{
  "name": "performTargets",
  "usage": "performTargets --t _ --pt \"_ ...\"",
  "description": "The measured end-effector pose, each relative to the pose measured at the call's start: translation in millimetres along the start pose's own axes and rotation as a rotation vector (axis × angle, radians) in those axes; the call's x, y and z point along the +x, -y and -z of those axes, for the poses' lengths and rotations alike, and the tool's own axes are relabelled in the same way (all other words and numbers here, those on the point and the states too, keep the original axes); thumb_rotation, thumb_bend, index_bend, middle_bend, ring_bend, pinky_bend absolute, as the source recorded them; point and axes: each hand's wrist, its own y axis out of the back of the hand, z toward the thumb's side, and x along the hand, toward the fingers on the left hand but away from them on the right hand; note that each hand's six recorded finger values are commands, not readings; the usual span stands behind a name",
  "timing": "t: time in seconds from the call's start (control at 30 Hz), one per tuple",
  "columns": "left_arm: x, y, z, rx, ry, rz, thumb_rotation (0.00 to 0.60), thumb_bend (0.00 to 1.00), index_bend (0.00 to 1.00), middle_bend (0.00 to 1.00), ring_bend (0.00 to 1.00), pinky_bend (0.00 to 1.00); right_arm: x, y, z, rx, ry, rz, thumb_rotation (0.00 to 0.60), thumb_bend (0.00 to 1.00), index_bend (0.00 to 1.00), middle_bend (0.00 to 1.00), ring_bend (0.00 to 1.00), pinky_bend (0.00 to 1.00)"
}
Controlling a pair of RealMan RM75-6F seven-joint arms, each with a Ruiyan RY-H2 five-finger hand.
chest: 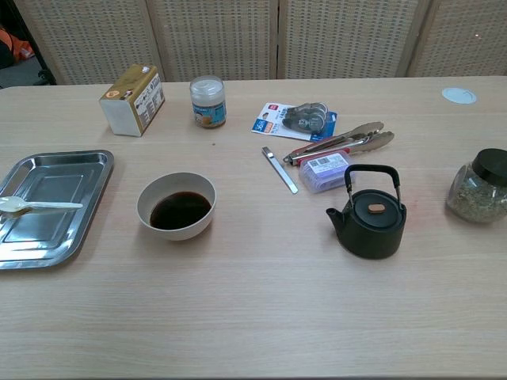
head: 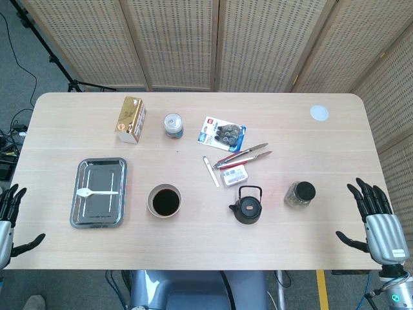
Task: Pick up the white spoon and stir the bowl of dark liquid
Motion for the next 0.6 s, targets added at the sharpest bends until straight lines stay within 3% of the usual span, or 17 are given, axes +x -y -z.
performTargets --t 0.37,0.53,0.6 --pt "2 3 -1 -0.007 0.004 0.014 0.6 0.0 0.03 0.0 0.0 0.0 1 0 0 -0.018 0.001 -0.002 0.6 0.0 0.0 0.0 0.0 0.0" --pt "13 14 -4 -0.02 0.013 0.066 0.6 0.0 0.26 0.0 0.0 0.0 1 0 -1 -0.019 0.004 -0.008 0.6 0.0 0.0 0.0 0.0 0.0" --pt "19 19 -5 -0.02 0.015 0.089 0.6 0.01 0.31 0.0 0.0 0.0 1 0 -1 -0.019 0.004 -0.008 0.6 0.0 0.0 0.0 0.0 0.0"
